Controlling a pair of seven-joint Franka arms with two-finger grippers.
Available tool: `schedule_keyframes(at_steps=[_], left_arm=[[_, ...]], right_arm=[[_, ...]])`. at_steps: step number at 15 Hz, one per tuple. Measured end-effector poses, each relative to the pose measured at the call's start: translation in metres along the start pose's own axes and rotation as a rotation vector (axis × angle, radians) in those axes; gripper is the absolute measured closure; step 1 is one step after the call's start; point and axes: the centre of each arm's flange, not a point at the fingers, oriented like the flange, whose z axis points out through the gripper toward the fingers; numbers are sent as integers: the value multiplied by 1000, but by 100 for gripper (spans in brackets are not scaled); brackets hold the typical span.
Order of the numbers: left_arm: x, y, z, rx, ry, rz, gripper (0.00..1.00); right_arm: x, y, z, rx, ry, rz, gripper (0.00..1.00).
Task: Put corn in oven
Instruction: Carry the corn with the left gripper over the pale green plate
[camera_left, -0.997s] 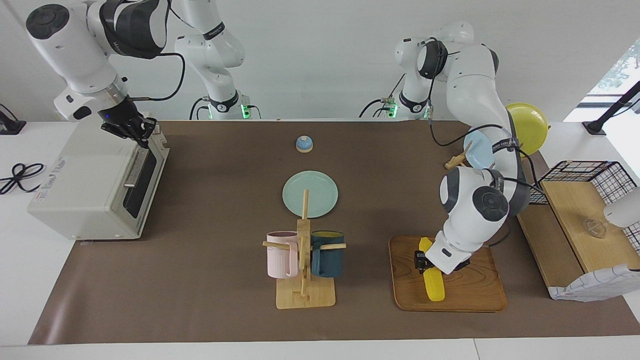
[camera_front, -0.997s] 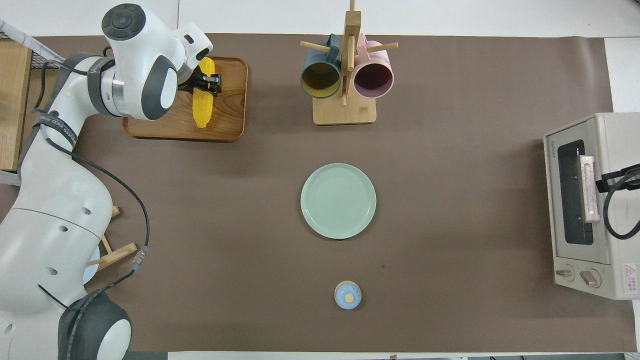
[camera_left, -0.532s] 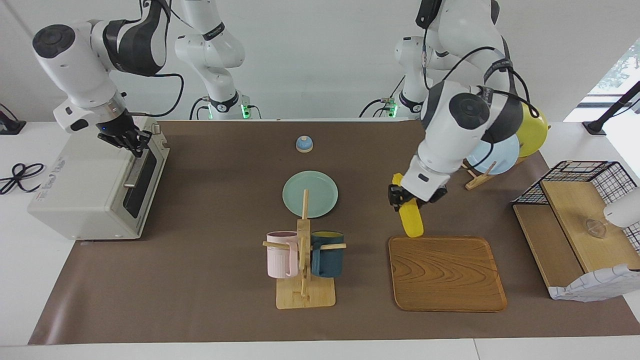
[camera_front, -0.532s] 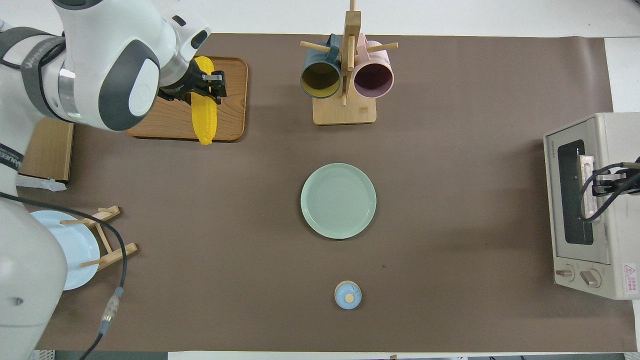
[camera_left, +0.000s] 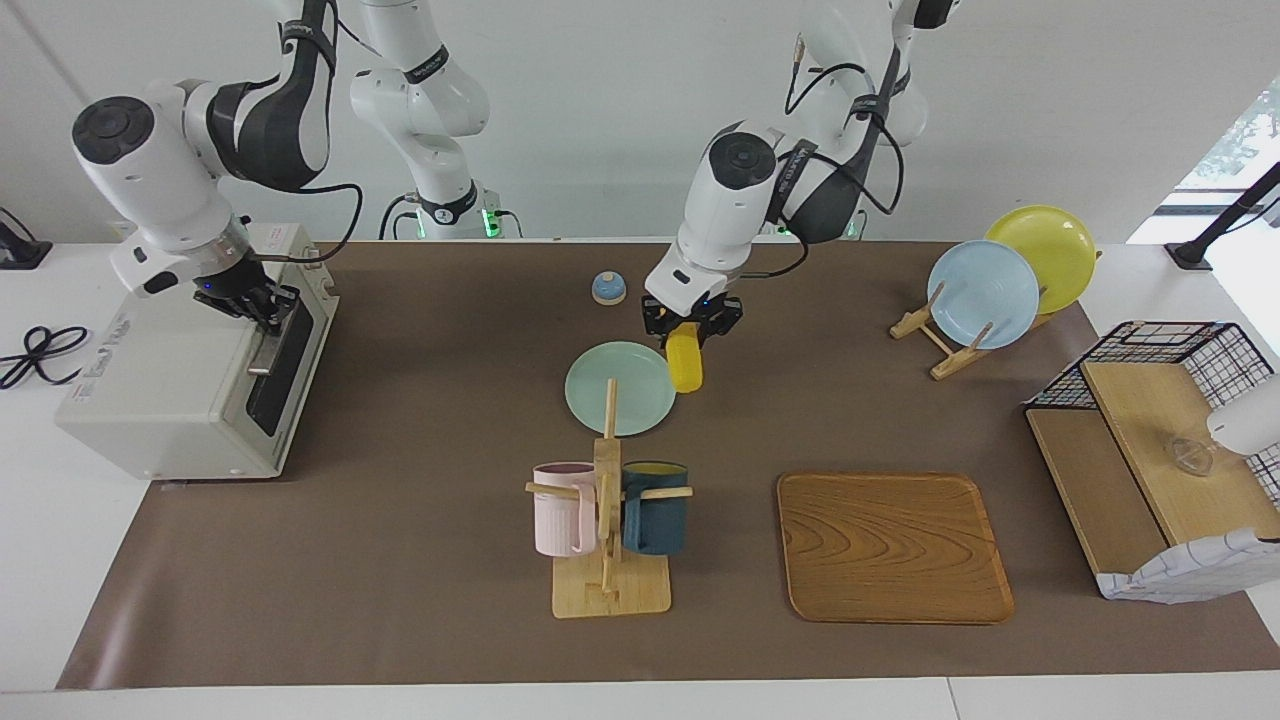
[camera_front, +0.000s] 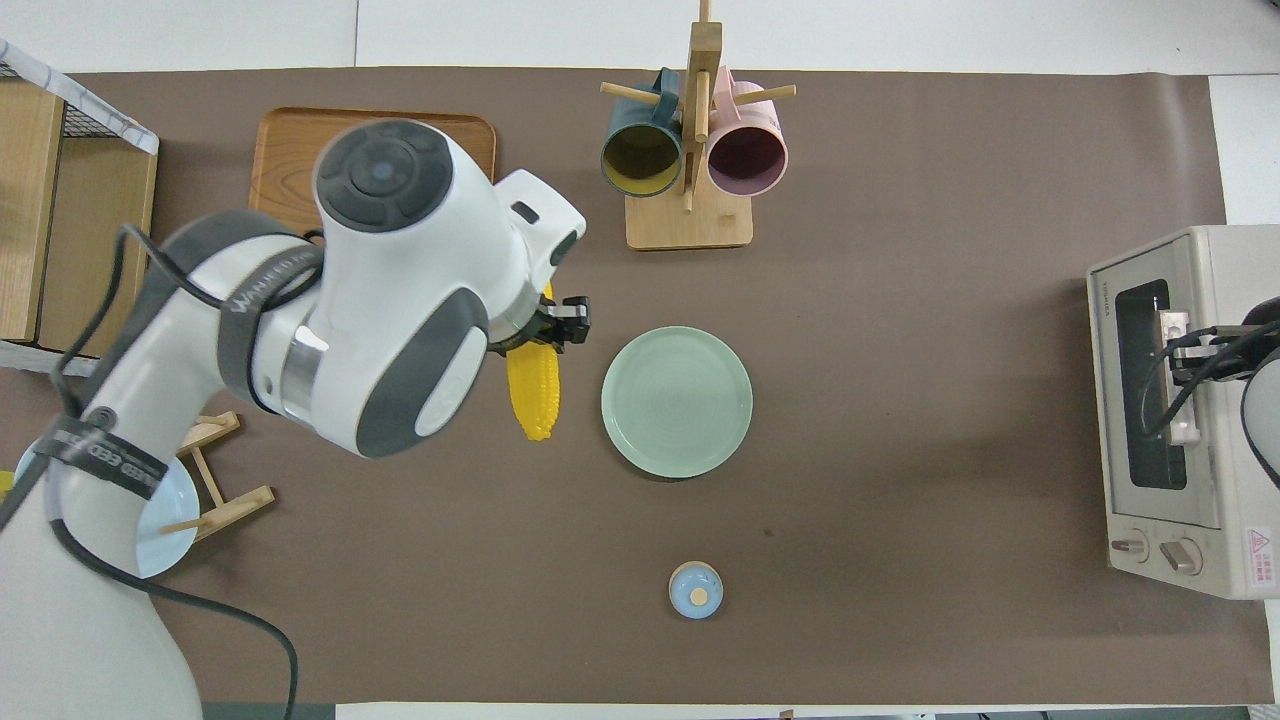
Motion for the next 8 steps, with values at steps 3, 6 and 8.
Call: schedule_keyframes(at_steps=[3, 6, 8], left_arm=[[-12, 18, 25, -34, 32, -7, 46], [-14, 33, 52, -53, 47, -4, 46], [-13, 40, 72, -51, 40, -7, 46]], right_arm=[[-2, -1, 0, -1, 9, -1, 99], [-2, -5, 1, -2, 13, -9, 99], [-2, -13, 2, -3, 11, -25, 99]])
